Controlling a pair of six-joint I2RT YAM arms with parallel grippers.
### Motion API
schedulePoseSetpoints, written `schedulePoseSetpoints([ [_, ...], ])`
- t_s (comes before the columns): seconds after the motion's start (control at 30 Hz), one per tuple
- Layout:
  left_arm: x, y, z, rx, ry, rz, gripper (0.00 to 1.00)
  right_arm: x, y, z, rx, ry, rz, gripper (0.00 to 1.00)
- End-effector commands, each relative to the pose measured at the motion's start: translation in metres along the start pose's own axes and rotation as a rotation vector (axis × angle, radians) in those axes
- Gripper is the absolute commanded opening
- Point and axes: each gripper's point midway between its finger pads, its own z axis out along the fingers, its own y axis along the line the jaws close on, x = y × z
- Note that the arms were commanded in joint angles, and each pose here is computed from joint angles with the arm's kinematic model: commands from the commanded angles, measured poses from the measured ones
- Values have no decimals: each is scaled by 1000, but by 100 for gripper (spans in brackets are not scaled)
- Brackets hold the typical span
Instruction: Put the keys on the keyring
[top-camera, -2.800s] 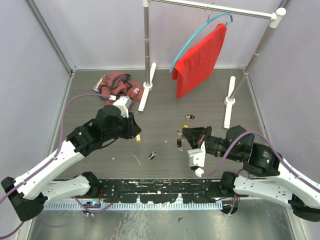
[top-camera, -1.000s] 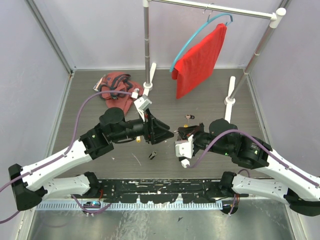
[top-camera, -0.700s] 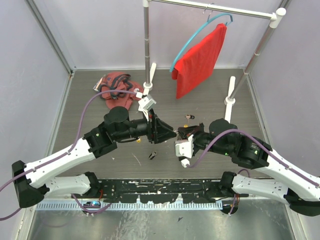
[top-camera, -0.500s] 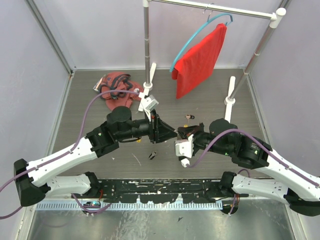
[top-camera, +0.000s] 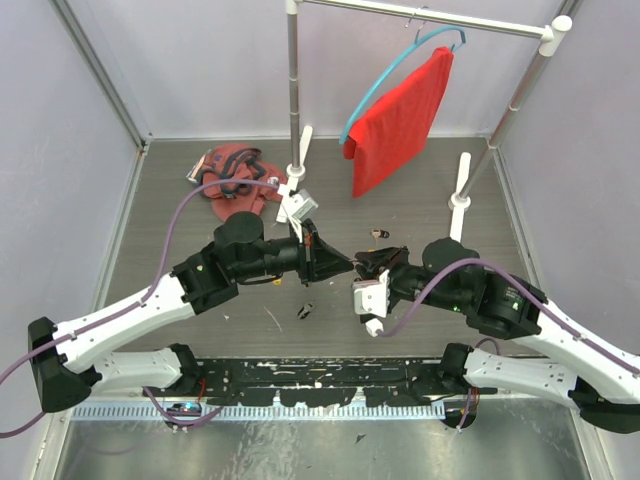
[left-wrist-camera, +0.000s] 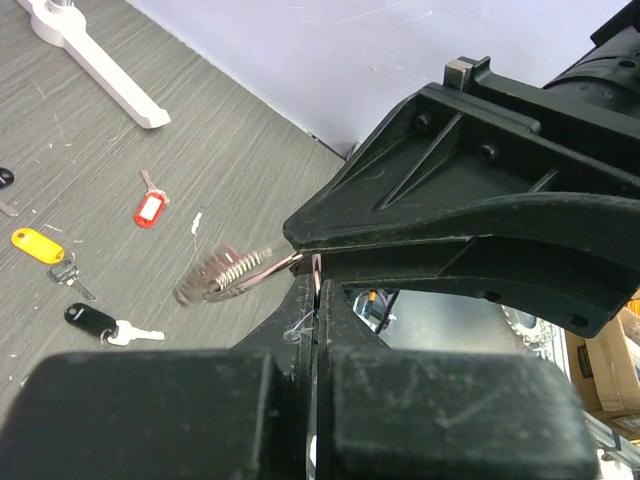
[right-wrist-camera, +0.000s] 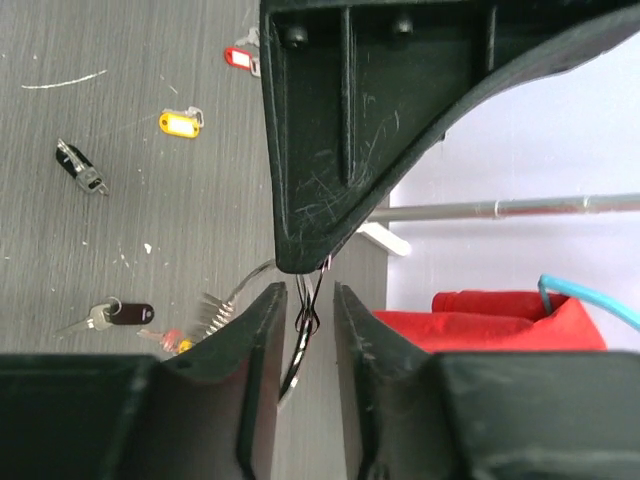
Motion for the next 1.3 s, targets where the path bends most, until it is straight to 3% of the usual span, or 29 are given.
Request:
schedulePoseSetpoints([
  [0.0,-27,-25,-7,86,-80,50,0,-33,-25,-18,85,-148,-4,40],
  [0.1,-30,-36,-11,142,-100,60,0,-46,-27,-29,109,-225,-7,47],
  [0.53,-26,-57,-24,261,-106,74,0,-106,-30,-99,202,-590,-61,50],
  [0.77,-25,-72,-29,344,-91,78,0,-79,-24,-93,206,-456,-107,50],
  [1.27,-39,-91,-33,419,-131,51,0,-86,-18,-69,142,-477,-225,55],
])
